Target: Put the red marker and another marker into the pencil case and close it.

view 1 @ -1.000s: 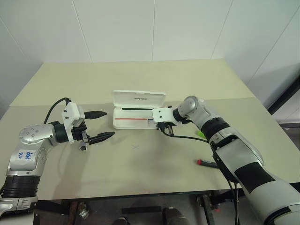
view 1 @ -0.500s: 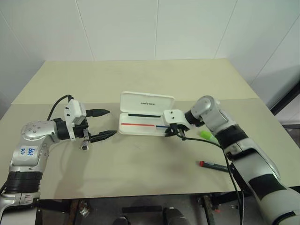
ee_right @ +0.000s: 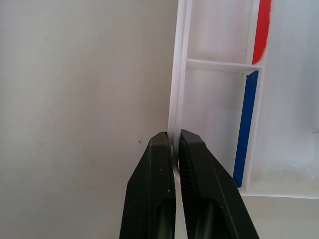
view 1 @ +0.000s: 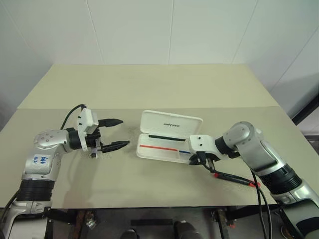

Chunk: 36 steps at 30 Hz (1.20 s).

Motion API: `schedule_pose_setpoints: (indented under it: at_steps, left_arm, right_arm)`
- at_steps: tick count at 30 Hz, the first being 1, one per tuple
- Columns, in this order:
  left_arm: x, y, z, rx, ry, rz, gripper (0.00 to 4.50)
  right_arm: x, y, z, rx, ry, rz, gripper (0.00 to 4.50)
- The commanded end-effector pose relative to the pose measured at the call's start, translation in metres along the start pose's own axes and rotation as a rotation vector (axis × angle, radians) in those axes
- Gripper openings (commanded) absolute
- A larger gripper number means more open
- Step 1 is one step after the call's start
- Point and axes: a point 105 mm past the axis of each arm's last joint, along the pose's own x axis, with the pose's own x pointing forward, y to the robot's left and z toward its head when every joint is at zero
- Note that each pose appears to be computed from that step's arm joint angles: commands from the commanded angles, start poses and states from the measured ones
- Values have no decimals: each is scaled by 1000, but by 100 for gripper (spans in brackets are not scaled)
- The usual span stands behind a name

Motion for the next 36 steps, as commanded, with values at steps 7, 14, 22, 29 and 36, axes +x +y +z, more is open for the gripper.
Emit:
schedule_pose_setpoints:
  at_steps: [7, 14, 22, 29, 36]
  left_arm:
    - [3, 4, 8, 42, -14, -6, 450]
    - [0, 1, 9, 43, -10, -3, 450]
    - [-4, 1, 8, 40, -6, 7, 450]
    - [-4, 1, 8, 42, -7, 10, 450]
    - [-4, 1, 10, 42, -7, 4, 450]
  right_arm:
    - [4, 17, -1, -37, 30, -6, 3]
    - [7, 11, -22, -62, 107, -14, 3]
    - [9, 2, -23, -74, 118, -19, 3]
    - [11, 2, -12, -72, 82, -18, 227]
    - [9, 2, 0, -50, 29, -20, 361]
